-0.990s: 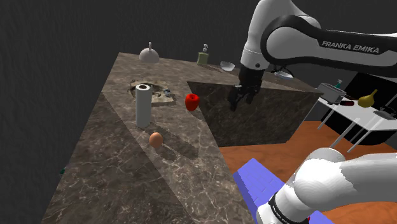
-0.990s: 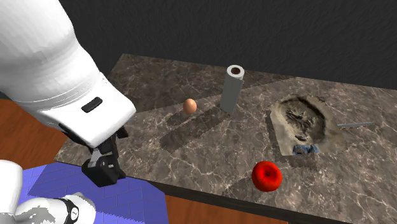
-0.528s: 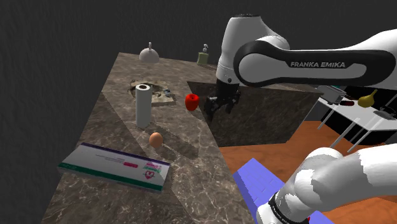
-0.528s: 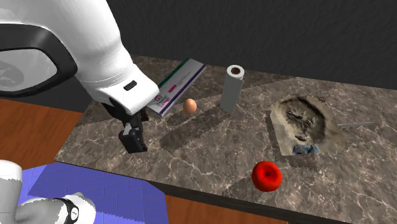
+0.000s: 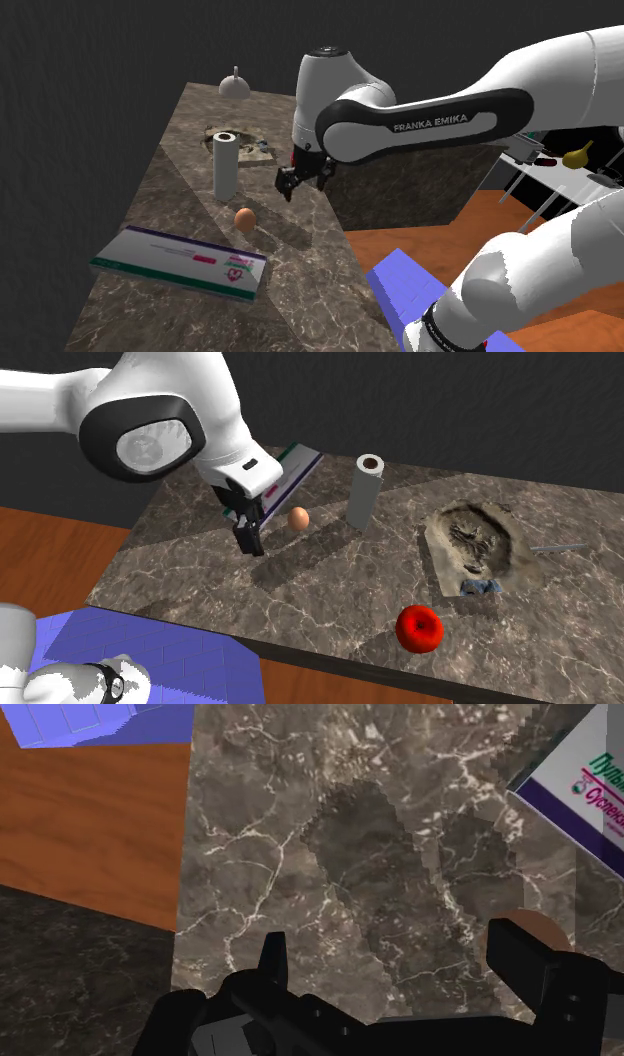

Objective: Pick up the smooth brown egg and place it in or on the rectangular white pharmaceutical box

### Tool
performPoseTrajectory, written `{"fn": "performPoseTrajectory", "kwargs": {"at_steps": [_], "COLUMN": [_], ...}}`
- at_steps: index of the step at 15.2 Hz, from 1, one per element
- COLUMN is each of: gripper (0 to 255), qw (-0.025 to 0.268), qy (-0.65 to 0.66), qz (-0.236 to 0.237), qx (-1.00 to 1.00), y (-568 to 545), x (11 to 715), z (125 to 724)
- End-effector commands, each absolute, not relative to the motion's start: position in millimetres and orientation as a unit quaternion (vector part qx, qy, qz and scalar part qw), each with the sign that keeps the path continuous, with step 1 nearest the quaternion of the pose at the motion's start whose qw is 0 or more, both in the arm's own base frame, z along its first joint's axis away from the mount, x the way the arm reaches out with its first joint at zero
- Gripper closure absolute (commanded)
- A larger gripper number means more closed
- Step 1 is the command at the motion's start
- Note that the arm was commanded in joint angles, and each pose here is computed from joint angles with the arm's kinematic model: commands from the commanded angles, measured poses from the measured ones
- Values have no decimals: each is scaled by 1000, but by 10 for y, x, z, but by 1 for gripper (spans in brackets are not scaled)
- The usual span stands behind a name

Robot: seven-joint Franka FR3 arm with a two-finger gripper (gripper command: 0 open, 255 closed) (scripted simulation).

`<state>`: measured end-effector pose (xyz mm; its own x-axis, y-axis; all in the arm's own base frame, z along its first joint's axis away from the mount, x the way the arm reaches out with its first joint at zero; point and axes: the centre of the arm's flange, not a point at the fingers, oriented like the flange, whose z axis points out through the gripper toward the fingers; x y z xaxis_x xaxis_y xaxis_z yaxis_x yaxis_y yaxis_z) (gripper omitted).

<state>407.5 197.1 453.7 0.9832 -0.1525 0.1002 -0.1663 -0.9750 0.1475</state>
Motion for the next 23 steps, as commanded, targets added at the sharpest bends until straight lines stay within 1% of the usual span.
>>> {"fn": "performPoseTrajectory", "kwargs": {"at_steps": [1,12,19,23], "gripper": [0,0,0,0], "qw": [79,87,87,87], "qy": [-88,-125,-125,-125], "qz": [51,88,88,88], "qx": [992,984,984,984], "y": [2185,3118,3046,3040], "x": [4190,4934,4990,4995], "z": [4407,3711,3353,3323]}}
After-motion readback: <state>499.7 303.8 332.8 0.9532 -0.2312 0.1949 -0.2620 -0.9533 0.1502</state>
